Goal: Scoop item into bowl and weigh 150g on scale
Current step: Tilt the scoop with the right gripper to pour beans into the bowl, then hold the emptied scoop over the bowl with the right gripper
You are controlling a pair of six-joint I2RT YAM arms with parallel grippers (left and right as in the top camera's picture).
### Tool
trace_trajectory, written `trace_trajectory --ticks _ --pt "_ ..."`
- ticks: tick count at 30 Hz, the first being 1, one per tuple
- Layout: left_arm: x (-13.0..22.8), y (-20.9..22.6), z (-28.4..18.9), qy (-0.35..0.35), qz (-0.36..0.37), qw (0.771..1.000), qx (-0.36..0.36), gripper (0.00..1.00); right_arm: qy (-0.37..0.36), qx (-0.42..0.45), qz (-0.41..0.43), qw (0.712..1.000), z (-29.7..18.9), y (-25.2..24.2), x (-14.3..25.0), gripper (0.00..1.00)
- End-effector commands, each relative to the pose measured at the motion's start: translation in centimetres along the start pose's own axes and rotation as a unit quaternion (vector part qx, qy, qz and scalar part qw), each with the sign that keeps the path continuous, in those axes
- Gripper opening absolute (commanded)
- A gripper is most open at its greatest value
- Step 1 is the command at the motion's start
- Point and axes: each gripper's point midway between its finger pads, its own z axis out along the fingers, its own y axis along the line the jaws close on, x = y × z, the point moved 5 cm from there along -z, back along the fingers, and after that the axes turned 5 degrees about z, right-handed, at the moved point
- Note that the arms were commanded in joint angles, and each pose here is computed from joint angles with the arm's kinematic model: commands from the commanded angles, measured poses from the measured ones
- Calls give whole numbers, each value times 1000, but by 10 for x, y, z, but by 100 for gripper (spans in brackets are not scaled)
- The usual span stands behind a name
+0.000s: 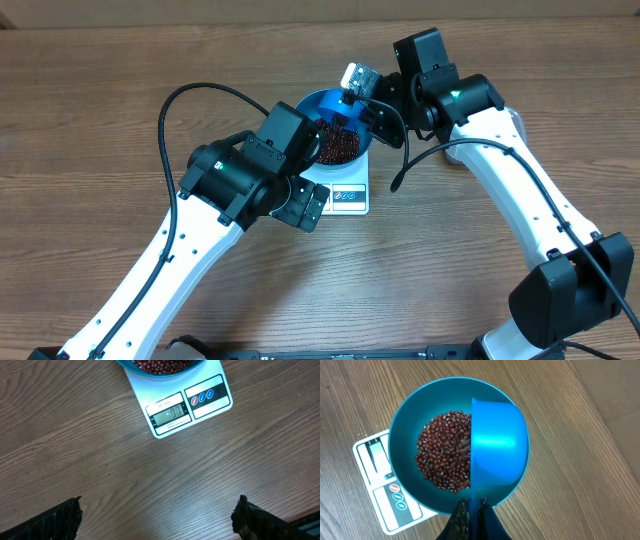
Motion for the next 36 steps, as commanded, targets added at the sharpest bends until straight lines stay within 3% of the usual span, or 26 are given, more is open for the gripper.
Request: trace_trajectory --ticks 1,36 --pt "0 -1 2 2 -1 1000 -4 99 -14 29 -8 999 -18 -4 -11 4" --pt "0 -1 2 2 -1 1000 -4 100 -42 38 -16 998 -53 13 -25 4"
